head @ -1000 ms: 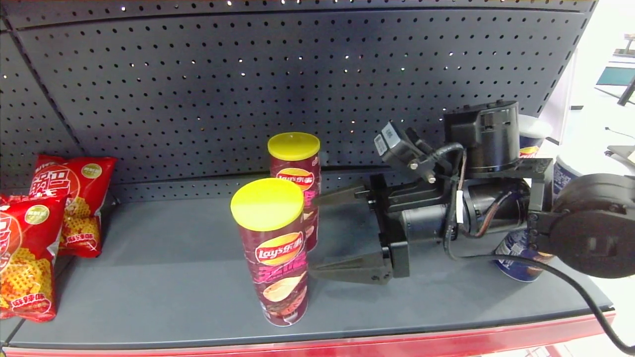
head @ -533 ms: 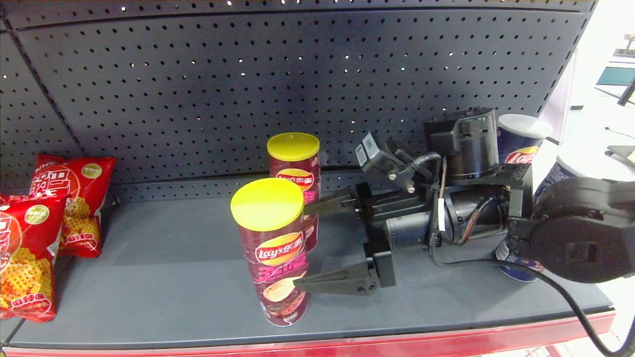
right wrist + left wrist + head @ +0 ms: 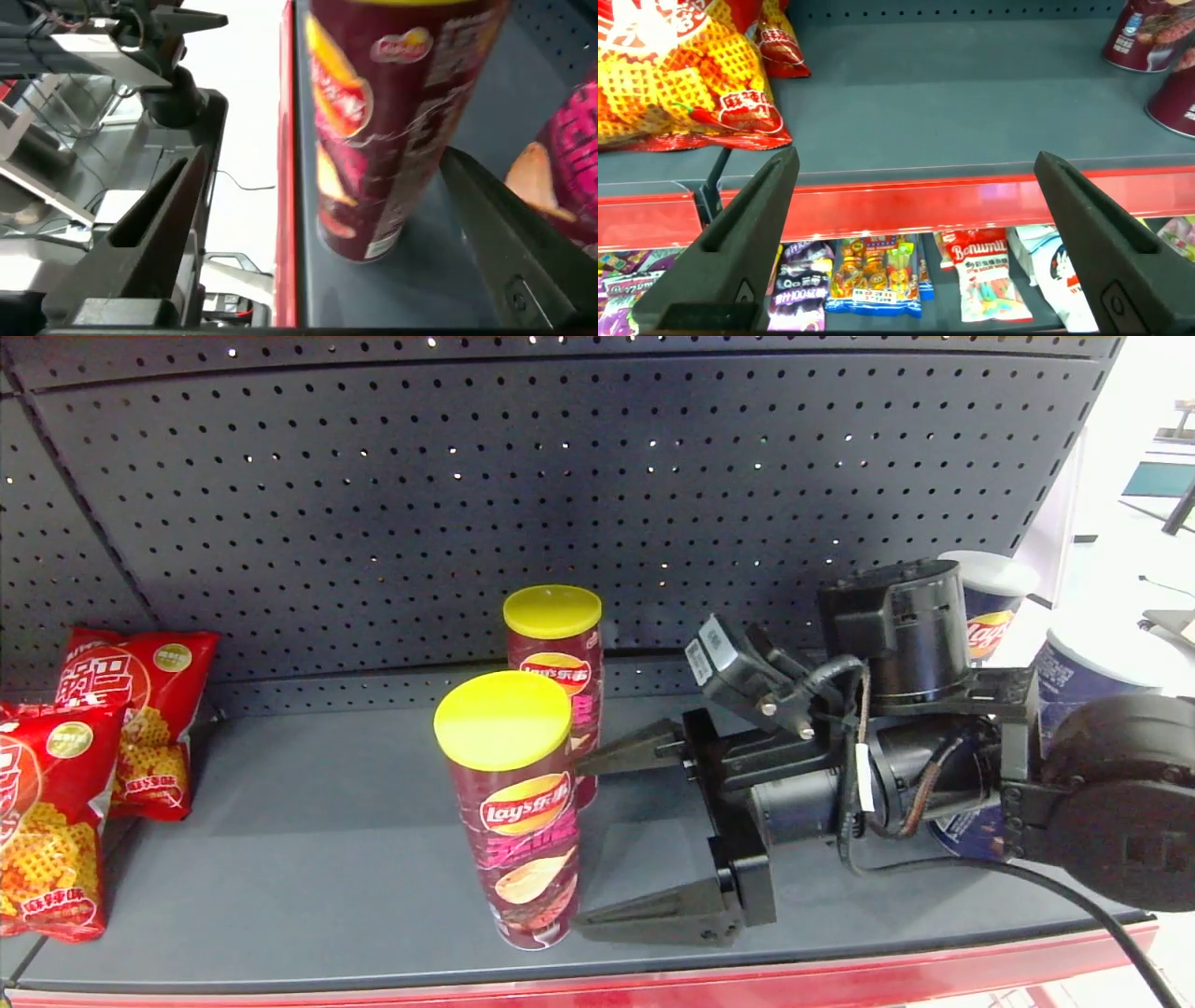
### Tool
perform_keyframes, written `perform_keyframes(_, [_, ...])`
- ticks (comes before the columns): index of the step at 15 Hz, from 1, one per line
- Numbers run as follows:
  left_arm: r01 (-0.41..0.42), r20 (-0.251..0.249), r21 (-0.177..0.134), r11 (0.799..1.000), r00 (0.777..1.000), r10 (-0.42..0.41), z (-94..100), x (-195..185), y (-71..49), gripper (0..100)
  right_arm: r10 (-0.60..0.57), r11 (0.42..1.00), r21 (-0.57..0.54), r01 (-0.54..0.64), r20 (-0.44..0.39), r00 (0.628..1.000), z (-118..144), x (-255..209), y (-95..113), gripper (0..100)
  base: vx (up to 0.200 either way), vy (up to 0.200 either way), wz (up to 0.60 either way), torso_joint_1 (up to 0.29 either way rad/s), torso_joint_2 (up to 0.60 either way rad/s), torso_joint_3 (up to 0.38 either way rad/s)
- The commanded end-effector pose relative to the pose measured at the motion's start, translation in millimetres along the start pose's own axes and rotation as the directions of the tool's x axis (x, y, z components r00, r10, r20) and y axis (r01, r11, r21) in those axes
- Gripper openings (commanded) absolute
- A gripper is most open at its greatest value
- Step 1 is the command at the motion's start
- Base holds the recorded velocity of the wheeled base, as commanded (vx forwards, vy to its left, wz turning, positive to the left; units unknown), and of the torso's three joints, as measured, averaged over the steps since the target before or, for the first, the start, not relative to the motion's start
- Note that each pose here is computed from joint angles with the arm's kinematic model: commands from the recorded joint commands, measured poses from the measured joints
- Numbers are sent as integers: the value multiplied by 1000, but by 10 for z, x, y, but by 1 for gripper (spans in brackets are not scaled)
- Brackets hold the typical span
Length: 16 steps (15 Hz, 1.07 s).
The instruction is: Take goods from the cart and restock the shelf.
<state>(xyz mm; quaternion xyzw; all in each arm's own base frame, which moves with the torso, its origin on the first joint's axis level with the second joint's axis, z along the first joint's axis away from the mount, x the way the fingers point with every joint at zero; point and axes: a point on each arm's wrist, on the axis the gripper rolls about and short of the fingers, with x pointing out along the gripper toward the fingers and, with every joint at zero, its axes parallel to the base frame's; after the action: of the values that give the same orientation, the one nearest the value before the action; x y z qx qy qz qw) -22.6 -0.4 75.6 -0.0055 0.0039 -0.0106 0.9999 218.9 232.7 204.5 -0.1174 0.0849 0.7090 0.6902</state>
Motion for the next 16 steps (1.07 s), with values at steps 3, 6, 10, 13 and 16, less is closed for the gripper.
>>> perform_keyframes(3, [0,0,0,1000,1000,0,4,0,0,100,3,1000,-6,-3,5,1000,16,-71,86,100,0,0,0,0,0,0])
perform_keyframes(6, [0,-2,-1,1000,1000,0,0,1,0,100,7,1000,-5,-7,3,1000,7,-99,132,100,0,0,0,0,0,0])
perform_keyframes(10, [0,-2,0,1000,1000,0,0,1,0,100,-14,1000,10,14,-15,1000,-52,-64,58,100,0,0,0,0,0,0])
perform_keyframes(13, [0,-2,0,1000,1000,0,0,1,0,100,-34,999,12,34,-13,999,-46,-20,-67,100,0,0,0,0,0,0])
perform_keyframes(16, [0,-2,0,1000,1000,0,0,1,0,100,-24,1000,-6,24,1,1000,21,76,-119,100,0,0,0,0,0,0])
